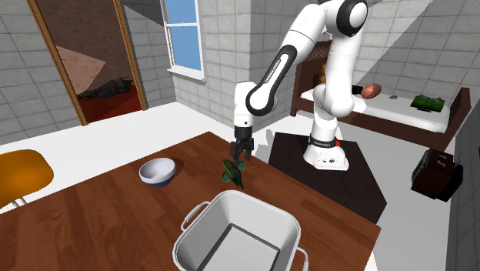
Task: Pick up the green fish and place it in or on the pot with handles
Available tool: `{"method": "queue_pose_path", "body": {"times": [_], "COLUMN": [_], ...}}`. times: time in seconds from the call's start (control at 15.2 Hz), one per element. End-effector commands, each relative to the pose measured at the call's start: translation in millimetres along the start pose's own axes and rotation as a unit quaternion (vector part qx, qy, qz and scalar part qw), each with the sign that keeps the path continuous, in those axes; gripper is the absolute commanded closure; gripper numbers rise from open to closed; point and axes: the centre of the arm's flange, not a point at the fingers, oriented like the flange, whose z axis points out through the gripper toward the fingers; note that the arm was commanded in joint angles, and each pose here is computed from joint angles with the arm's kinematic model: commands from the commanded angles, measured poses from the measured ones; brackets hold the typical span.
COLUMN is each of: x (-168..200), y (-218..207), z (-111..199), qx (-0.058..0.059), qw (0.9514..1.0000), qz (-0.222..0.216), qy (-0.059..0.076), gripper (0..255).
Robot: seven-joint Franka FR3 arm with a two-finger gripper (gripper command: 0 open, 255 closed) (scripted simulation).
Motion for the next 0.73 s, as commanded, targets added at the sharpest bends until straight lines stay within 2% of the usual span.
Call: {"method": "queue_pose_path", "body": {"times": [0.0,0.07,0.66], "x": [0.0,0.0,0.0], "y": [0.0,0.0,0.0], "z": [0.0,0.0,0.1], "qx": [0.0,0.0,0.0], "qw": [1.0,1.0,1.0], "qz": [0.0,0.0,0.0], "qy": [0.0,0.0,0.0], "gripper": [0,255,255]}}
